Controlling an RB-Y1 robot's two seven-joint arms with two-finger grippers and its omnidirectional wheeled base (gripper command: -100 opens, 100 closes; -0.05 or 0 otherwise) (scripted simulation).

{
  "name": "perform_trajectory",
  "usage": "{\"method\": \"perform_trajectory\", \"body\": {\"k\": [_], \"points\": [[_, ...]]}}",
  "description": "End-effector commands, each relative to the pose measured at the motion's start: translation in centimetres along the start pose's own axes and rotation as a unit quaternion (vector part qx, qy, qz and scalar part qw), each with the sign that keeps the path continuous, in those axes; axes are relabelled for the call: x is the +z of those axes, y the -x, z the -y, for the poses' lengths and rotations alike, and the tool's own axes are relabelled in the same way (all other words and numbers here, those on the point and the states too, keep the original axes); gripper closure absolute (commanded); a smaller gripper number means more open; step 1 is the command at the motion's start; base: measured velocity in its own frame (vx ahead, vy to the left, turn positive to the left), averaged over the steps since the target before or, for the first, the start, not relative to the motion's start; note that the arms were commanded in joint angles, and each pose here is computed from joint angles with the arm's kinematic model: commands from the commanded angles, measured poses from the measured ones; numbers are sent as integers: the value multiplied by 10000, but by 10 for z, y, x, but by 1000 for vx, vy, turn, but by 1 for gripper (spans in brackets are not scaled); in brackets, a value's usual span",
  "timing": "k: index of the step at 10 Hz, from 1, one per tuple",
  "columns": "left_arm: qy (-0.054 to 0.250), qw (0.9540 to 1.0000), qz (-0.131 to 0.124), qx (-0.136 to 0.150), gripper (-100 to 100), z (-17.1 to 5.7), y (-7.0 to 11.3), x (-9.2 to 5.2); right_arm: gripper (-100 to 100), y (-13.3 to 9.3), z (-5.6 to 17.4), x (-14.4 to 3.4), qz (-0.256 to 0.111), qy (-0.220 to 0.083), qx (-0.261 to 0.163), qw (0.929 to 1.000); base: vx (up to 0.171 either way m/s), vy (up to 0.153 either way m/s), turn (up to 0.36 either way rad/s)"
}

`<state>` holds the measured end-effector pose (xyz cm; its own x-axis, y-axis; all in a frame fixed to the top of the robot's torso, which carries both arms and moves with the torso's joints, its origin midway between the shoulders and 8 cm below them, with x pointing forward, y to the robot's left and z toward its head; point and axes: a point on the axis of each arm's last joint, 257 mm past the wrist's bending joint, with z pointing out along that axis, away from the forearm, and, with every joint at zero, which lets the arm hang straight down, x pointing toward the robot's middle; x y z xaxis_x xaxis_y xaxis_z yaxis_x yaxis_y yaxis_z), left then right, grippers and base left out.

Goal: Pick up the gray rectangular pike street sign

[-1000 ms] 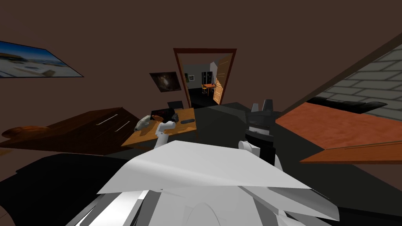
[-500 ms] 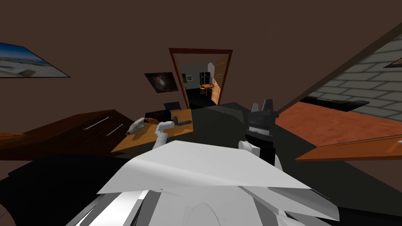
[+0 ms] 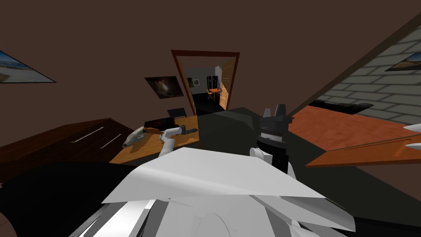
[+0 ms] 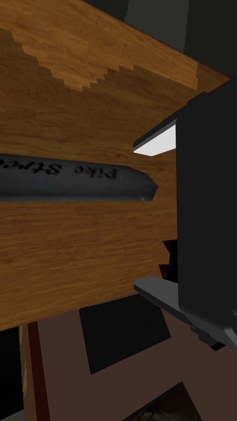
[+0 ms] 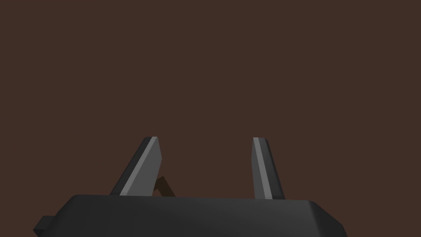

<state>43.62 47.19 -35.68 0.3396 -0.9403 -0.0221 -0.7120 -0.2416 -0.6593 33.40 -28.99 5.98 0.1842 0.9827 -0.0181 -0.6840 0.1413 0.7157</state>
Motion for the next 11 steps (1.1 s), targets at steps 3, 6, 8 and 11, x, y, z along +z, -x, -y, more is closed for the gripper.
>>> {"method": "perform_trajectory", "body": {"k": [3,6,8,11], "points": [[503,9987,33,-94,-100,-25,12,3,0,0,0,0,0,0,0,10000,49,-14,-42],[1172,9928,81,-246,-100,-60,30,6,0,0,0,0,0,0,0,10000,93,-38,-71],[1519,9878,108,-329,-100,-79,40,6,0,0,0,0,0,0,0,10000,80,-17,-65],[2083,9768,150,-478,-100,-111,58,2,0,0,0,0,0,0,-1,10000,118,-2,-78]]}}
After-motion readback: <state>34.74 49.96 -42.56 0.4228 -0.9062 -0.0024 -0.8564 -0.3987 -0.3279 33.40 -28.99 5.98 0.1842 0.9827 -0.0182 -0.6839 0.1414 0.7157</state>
